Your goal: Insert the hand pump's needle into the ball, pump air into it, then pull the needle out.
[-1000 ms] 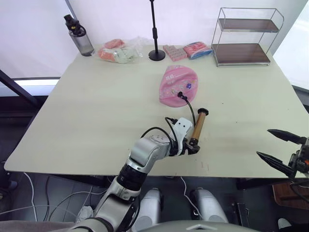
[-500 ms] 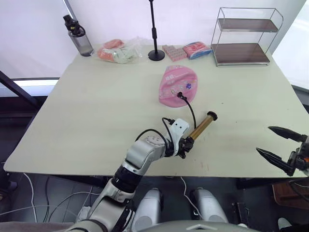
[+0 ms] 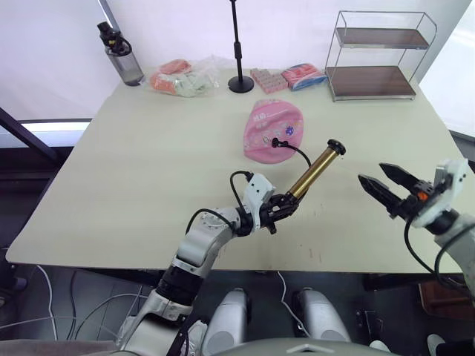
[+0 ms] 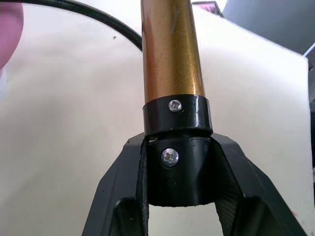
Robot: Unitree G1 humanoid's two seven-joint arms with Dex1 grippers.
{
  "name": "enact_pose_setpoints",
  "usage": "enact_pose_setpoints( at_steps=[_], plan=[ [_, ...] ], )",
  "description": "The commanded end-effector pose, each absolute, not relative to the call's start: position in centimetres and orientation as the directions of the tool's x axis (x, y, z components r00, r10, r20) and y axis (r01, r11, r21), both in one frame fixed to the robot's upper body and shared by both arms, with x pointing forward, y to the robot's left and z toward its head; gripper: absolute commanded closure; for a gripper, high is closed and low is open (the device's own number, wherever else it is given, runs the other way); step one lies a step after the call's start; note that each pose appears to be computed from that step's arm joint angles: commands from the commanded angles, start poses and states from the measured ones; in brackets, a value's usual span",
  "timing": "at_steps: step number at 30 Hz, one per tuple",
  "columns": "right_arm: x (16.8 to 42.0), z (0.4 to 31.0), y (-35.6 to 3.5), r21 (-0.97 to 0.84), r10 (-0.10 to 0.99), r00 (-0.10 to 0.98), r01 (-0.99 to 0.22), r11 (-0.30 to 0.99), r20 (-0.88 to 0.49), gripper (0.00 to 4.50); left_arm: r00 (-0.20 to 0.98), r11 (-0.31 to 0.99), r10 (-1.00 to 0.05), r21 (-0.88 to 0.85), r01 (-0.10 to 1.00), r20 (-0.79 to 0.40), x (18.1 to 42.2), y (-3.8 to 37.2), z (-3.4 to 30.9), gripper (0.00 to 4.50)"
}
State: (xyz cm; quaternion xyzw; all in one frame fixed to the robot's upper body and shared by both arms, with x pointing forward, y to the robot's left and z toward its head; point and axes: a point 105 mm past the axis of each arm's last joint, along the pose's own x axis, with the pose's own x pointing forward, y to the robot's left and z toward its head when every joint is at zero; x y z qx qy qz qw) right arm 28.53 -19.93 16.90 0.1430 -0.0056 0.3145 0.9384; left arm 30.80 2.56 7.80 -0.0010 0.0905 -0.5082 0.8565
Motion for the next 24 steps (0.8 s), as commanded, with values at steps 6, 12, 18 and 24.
enact_pose_setpoints(
  at_steps=[6,12,18,24],
  plan=[
    [29.3,19.8,-15.1,0.481,0.66,0.731,-0.647,0.592,0.172,0.0,0.438,0.438,-0.899,-0.006,0.899,0.018,32.0,3.5,10.2,3.32],
    [30.8,20.8,-13.7,0.588,0.618,0.755,-0.609,0.533,0.22,0.0,0.383,0.382,-0.923,-0.02,0.924,0.046,31.7,3.7,10.2,3.32],
    [31.7,21.4,-13.0,0.652,0.581,0.775,-0.578,0.491,0.248,0.0,0.374,0.374,-0.925,-0.016,0.927,0.064,32.0,3.5,10.5,3.32],
    [32.2,21.5,-13.1,0.666,0.57,0.787,-0.559,0.494,0.238,0.0,0.373,0.373,-0.925,-0.016,0.928,0.076,32.1,3.5,10.6,3.32]
  ],
)
